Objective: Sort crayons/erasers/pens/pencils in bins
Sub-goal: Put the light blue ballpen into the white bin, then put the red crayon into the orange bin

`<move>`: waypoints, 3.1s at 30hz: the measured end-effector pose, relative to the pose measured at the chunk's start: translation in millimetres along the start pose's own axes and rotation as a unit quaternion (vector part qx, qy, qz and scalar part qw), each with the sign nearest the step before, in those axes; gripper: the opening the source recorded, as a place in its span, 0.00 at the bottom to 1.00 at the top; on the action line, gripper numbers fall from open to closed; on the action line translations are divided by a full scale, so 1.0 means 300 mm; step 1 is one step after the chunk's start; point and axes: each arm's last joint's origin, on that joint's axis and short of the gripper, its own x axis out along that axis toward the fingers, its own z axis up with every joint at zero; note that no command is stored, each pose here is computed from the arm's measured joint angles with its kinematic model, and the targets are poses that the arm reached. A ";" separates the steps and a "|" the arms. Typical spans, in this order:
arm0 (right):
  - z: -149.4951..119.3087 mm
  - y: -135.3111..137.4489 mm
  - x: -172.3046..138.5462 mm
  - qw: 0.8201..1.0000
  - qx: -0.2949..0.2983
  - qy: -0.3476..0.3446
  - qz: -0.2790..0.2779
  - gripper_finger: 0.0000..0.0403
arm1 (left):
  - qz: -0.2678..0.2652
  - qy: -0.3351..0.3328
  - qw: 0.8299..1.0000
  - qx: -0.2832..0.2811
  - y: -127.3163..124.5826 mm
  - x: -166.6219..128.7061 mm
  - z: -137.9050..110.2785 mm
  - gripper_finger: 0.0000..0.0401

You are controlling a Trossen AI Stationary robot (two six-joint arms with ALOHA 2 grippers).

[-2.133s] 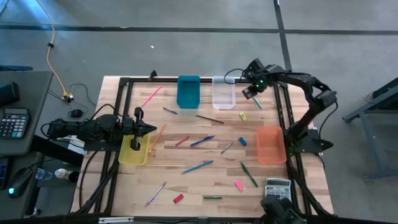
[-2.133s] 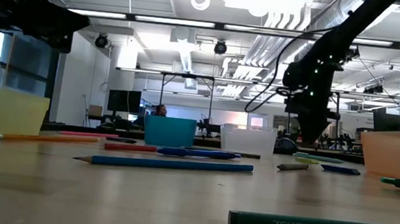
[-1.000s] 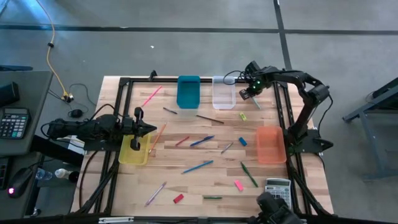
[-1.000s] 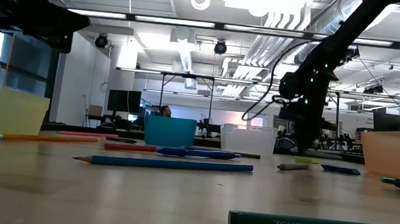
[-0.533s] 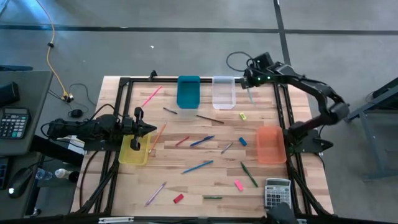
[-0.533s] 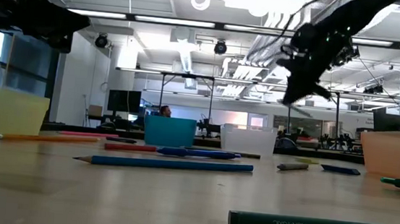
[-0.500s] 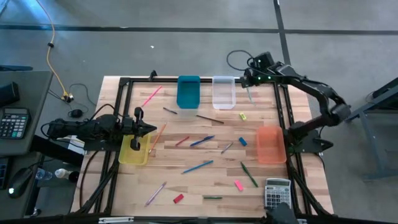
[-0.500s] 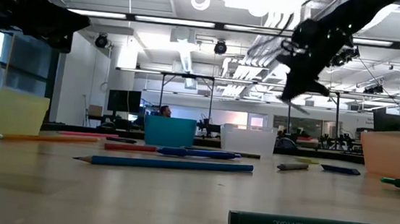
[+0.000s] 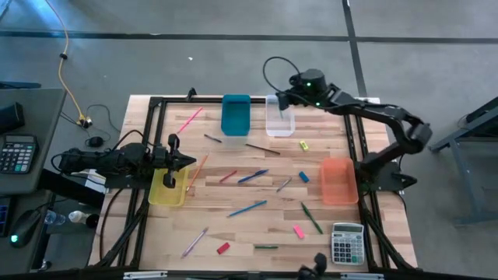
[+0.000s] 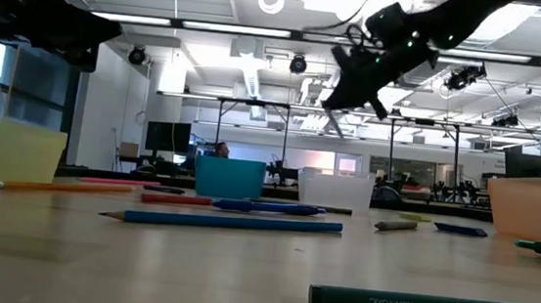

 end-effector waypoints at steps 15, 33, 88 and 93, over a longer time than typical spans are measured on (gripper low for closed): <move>-0.104 -0.101 0.244 0.983 -0.051 0.135 -0.115 0.05 | 0.000 0.000 1.000 0.000 0.000 0.000 0.000 0.00; -0.095 -0.131 0.399 0.951 -0.090 0.251 -0.157 0.05 | 0.002 0.000 1.000 0.000 0.000 0.000 0.000 0.00; -0.542 0.214 -0.220 0.926 -0.318 -0.121 0.166 0.00 | 0.008 0.006 1.000 -0.017 -0.003 0.043 0.071 0.00; -0.550 0.224 -0.225 0.924 -0.327 -0.126 0.154 0.00 | 0.015 0.067 0.998 -0.017 -0.006 0.100 0.091 0.00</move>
